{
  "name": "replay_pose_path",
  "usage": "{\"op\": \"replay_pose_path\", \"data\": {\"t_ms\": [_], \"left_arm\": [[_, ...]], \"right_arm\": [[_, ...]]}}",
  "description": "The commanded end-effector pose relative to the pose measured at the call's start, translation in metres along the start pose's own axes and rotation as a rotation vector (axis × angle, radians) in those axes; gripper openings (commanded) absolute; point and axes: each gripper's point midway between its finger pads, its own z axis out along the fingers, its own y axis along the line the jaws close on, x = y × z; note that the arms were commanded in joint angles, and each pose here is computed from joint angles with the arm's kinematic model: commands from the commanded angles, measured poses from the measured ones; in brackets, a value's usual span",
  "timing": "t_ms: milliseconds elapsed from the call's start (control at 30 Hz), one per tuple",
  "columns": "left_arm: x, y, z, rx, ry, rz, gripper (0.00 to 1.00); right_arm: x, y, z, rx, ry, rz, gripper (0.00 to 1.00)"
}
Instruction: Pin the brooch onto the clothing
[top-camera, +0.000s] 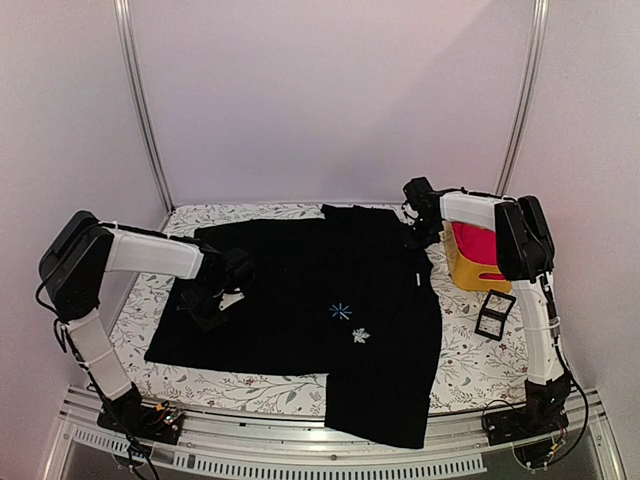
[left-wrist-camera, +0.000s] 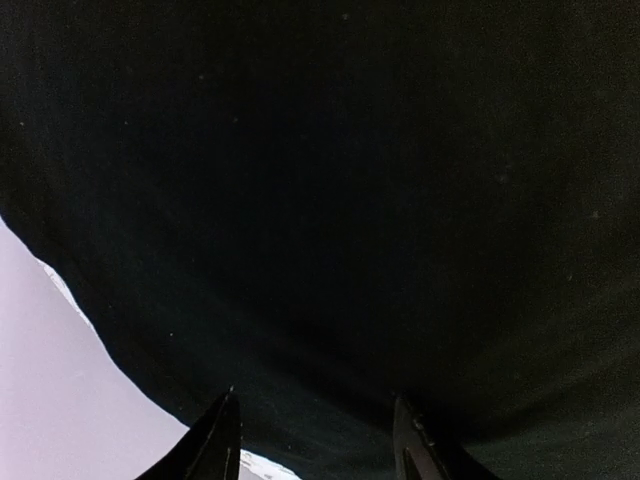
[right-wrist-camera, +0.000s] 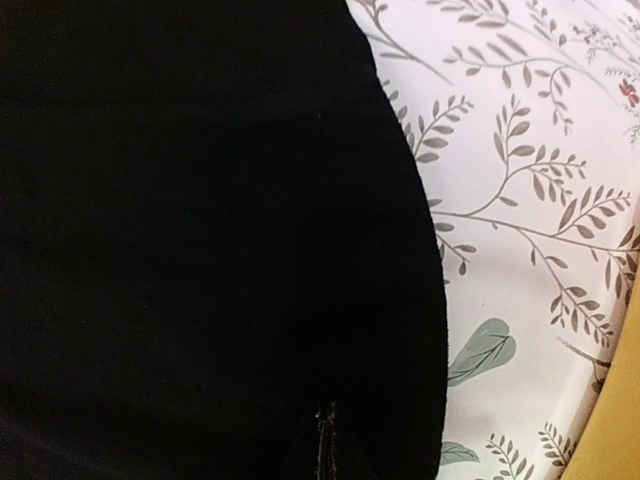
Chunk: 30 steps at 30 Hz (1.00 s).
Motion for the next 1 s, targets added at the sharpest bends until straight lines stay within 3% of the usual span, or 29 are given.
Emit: {"op": "replay_pose_path", "data": {"t_ms": [0, 367, 500, 600, 767, 867, 967], "left_arm": [[0.040, -0.035, 0.018, 0.082, 0.150, 0.090, 0.53], [0.040, -0.035, 0.015, 0.084, 0.139, 0.091, 0.53], [0.023, -0.024, 0.005, 0.055, 0.080, 0.054, 0.54], [-0.015, -0.001, -0.016, 0.025, -0.061, -0.022, 0.55], [-0.103, 0.080, -0.076, -0.027, -0.429, -0.268, 0.55], [-0.134, 0.126, -0.095, -0.060, -0.584, -0.363, 0.55], [-0.150, 0.165, -0.082, -0.100, -0.610, -0.429, 0.55]], "right_arm": [[0.028, -0.029, 0.032, 0.077, 0.102, 0.009, 0.00], [0.004, -0.036, 0.036, 0.066, 0.076, -0.019, 0.00], [-0.014, -0.028, 0.023, 0.028, 0.036, -0.034, 0.00], [-0.033, -0.018, -0.004, 0.014, -0.014, -0.062, 0.02], [-0.043, 0.006, -0.069, -0.003, -0.094, -0.077, 0.03], [-0.022, 0.024, -0.110, -0.029, -0.123, -0.079, 0.03], [0.030, 0.042, -0.127, -0.067, -0.060, -0.079, 0.00]]}}
